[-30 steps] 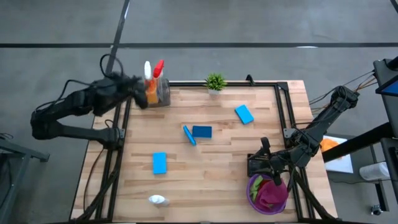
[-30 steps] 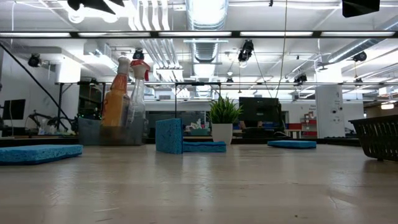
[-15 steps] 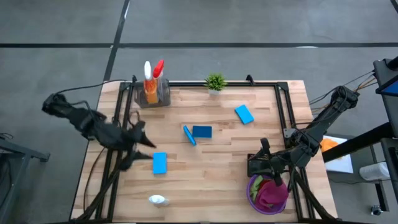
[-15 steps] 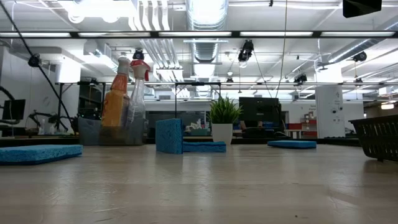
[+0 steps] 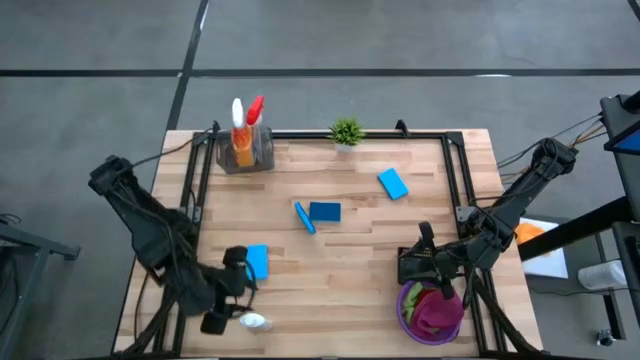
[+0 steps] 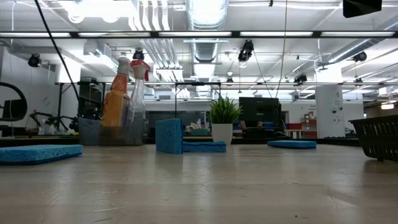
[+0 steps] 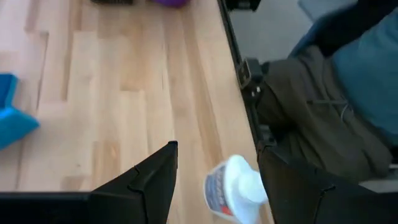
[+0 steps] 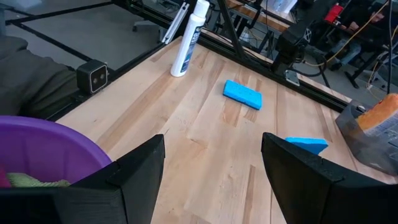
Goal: Pick & Place Kitchen Items
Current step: Put the white plastic restorer bottle into the gray bin
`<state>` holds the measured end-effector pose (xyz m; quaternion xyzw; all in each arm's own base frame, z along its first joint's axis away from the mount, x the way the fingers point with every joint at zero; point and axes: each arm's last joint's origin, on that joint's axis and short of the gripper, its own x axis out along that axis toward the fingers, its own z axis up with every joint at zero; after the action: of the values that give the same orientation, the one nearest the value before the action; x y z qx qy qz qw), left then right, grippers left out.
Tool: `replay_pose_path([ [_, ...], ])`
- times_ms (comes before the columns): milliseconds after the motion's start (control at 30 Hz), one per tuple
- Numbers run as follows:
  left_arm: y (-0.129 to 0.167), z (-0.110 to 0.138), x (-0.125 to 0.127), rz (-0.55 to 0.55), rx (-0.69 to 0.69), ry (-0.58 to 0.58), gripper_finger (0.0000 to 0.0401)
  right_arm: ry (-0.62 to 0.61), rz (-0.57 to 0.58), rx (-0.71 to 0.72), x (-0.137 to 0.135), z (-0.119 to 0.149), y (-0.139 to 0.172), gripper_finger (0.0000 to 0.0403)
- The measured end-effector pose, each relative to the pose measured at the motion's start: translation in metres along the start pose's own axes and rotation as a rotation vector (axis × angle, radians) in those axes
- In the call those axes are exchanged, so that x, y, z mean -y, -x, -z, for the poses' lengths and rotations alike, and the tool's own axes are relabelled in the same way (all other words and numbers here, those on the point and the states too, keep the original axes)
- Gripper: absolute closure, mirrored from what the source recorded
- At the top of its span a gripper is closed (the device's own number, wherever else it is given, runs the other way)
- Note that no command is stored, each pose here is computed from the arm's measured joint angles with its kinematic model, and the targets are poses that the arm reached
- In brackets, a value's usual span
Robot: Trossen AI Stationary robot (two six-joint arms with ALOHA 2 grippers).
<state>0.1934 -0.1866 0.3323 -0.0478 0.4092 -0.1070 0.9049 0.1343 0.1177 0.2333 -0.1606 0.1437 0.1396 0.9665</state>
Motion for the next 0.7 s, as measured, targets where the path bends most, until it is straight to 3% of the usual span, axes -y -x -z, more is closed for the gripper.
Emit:
replay_pose_path([
  [367,-0.036,-0.007,0.044,-0.087,-0.287,0.008,0.0177,-0.007,0.0,0.0,0.0,0.0,0.0,0.0138],
  [700,-0.041,-0.013,0.058,-0.127,-0.36,0.002,0.0177,-0.007,0.0,0.0,0.0,0.0,0.0,0.0138],
])
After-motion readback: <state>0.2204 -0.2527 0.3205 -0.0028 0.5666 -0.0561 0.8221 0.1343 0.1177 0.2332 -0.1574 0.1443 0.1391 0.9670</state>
